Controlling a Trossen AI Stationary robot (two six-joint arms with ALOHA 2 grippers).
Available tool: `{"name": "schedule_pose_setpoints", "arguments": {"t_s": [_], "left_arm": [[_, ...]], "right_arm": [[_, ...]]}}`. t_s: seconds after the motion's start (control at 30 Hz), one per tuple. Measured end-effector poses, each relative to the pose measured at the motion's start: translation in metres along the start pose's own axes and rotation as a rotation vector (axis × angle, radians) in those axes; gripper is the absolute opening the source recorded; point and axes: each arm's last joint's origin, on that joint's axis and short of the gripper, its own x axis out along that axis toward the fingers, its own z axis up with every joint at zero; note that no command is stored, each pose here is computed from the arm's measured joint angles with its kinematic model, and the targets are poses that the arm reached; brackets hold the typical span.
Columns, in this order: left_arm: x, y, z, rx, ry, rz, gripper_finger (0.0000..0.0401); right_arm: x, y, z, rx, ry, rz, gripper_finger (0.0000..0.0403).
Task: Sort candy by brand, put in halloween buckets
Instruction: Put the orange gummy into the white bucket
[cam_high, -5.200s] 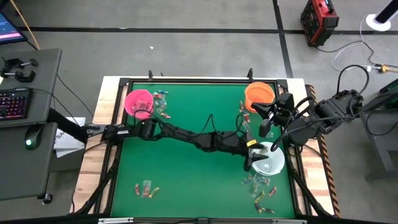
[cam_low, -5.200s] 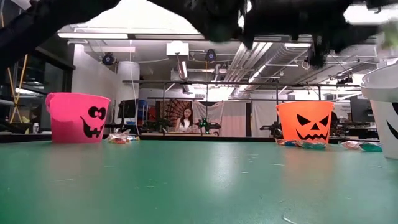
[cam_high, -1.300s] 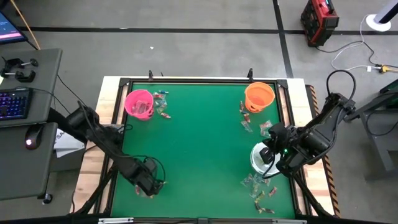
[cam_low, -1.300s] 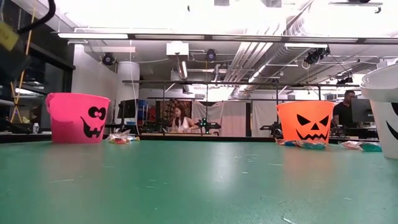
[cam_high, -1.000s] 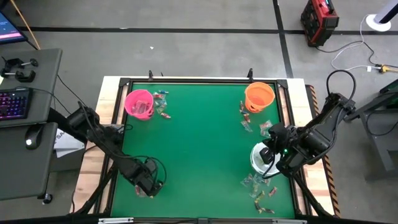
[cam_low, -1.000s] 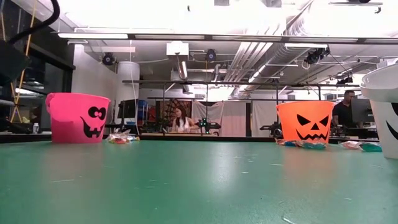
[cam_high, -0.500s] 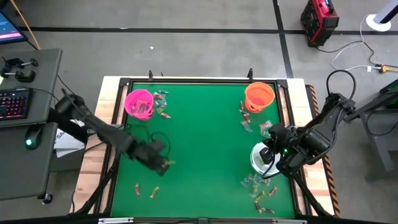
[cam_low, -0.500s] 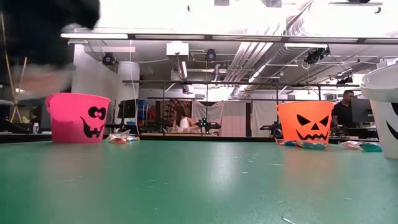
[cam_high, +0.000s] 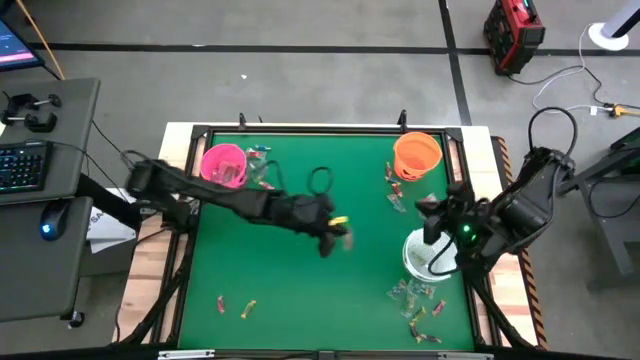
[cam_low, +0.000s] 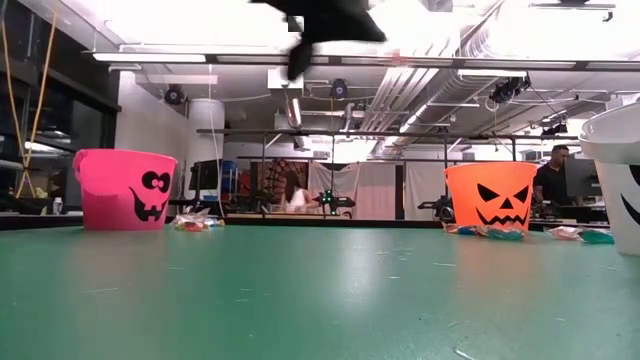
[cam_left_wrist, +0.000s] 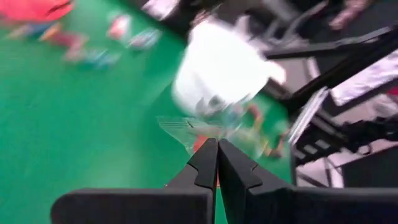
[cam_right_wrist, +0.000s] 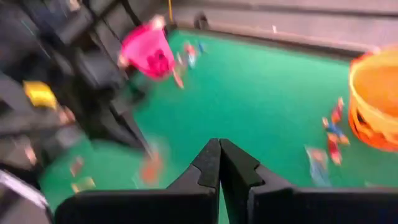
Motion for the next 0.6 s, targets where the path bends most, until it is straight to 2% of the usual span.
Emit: {"name": "schedule_pose_setpoints", "arguments": {"t_s": [0.13,0.37,0.6], "left_arm": [[0.05,-0.014,0.019,0.08,-0.046,-0.084,0.0],[0.116,-0.04,0.046,0.231,-0.136,-0.237,0.0],[0.166,-0.044,0.044,0.296,-0.171,-0.301,0.0]], "right_arm": [[-0.007,0.002,0.013,-0.013,-0.055,0.035,0.0],[-0.008,0.003,0.014,-0.026,-0.051,0.037,0.0],[-0.008,0.002,0.014,-0.024,-0.05,0.037,0.0]]}}
